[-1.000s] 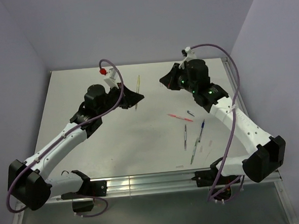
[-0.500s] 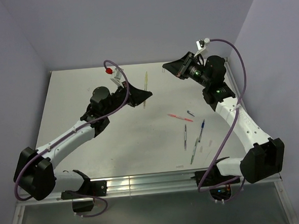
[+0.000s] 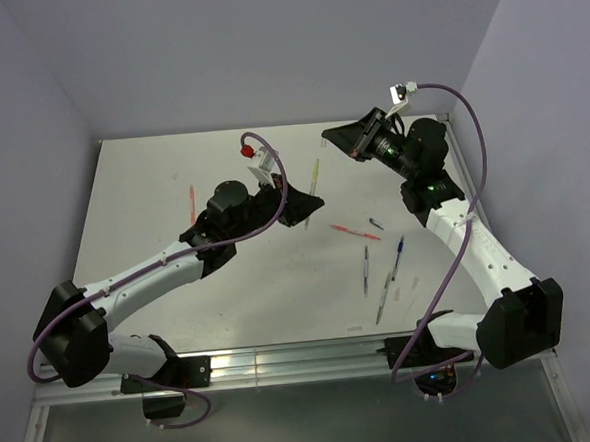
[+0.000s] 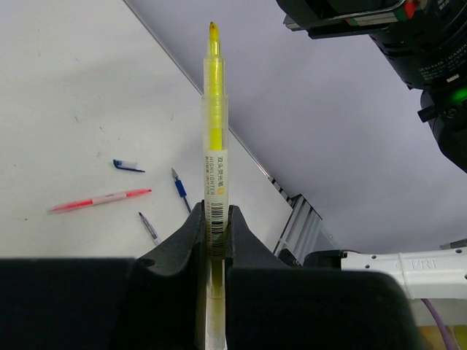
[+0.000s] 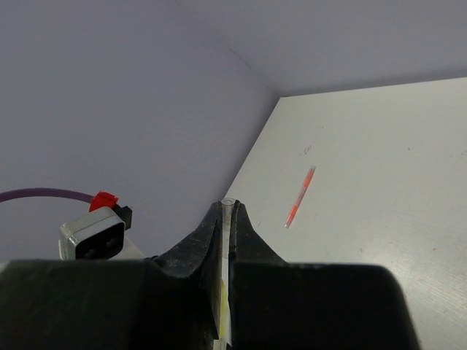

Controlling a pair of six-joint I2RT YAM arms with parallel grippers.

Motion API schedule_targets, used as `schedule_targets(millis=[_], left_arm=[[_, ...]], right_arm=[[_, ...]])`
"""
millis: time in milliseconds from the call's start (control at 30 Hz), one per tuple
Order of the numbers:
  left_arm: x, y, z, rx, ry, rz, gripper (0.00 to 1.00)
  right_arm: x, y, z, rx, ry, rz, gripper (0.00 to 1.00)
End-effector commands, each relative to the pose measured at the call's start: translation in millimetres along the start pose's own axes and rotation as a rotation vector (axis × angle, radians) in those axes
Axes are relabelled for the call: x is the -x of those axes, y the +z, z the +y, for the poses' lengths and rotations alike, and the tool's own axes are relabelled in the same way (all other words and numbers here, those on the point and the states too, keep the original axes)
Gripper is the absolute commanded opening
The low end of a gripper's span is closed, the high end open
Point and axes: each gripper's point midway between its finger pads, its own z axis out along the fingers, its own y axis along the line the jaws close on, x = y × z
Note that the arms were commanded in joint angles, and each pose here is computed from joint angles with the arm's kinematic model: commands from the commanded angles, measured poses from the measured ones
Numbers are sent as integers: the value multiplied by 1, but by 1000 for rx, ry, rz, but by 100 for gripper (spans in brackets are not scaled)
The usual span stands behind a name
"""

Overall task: Insert the pens into the pen caps
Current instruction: Insert the pen cap onto the pen.

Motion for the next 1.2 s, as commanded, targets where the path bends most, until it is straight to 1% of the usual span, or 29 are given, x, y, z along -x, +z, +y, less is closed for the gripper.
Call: schedule_targets(millis=[0, 200, 500, 1167], left_arm=[[24, -2, -13, -21, 53, -73, 0], [26, 1, -14, -29, 50, -72, 0], [26, 1, -10, -12, 61, -70, 0], [32, -3, -8, -3, 54, -87, 0]], right_arm=[[11, -8, 23, 70, -55, -45, 0], [7, -10, 25, 80, -53, -27, 0], [-9, 0, 16, 65, -47, 25, 0], [-21, 7, 18, 54, -54, 59, 0]])
